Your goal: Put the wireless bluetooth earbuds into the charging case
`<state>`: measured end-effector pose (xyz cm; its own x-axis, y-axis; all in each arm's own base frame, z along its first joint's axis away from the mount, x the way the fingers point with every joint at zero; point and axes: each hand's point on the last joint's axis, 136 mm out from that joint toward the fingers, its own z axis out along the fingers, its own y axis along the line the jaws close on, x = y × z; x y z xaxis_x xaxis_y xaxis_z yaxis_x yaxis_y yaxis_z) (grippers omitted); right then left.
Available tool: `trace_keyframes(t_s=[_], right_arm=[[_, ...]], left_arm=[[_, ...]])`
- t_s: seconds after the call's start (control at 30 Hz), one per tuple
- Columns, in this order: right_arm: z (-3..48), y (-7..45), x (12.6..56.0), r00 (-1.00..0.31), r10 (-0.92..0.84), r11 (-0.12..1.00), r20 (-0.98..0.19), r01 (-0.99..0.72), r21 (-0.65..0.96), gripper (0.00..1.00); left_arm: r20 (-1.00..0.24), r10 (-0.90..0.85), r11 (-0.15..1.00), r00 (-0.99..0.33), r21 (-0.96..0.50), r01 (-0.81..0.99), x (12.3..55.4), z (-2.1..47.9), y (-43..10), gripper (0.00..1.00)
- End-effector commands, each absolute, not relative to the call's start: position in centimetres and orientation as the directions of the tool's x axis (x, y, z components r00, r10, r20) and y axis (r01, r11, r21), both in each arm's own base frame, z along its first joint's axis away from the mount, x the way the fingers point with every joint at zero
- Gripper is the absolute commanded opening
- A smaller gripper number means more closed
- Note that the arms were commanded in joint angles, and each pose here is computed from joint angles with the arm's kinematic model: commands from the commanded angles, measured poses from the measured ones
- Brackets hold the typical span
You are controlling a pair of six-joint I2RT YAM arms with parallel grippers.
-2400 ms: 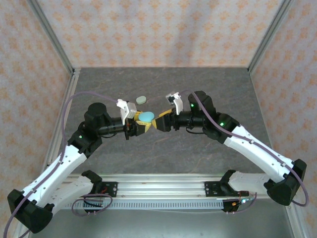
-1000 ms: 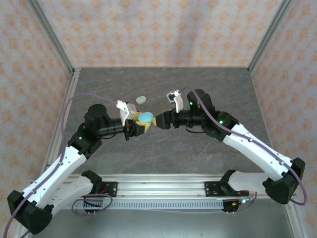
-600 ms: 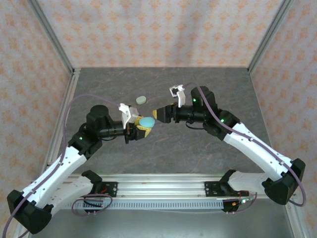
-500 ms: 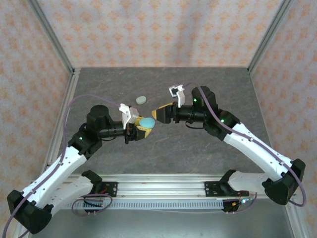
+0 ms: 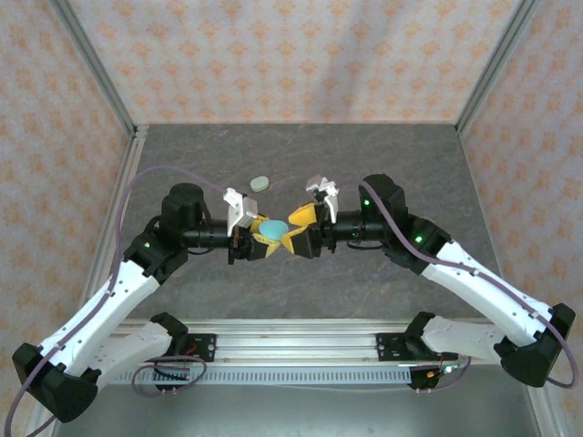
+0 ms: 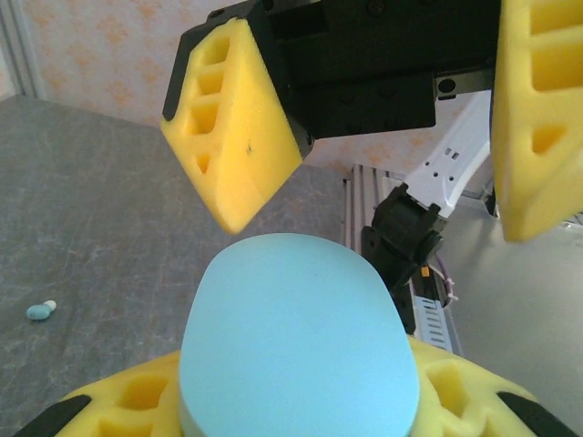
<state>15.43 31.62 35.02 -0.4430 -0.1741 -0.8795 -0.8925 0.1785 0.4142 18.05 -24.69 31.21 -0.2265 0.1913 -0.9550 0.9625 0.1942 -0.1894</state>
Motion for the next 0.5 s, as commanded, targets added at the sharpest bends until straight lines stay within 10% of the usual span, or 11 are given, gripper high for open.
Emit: trace_keyframes(t_s=[0.0, 0.47], right_arm=[[34.7, 32.0, 14.7, -0.37, -0.202, 0.138, -0.907, -0.927, 0.347, 0.7], [33.4, 32.9, 15.4, -0.331, -0.263, 0.16, -0.906, -0.941, 0.298, 0.66]], left_arm=[[-0.961, 0.192, 0.125, -0.201, -0.18, 0.976, 16.8, 32.3, -24.9, 0.15], [-0.961, 0.198, 0.099, -0.195, -0.179, 0.979, 16.3, 32.5, -25.0, 0.14]])
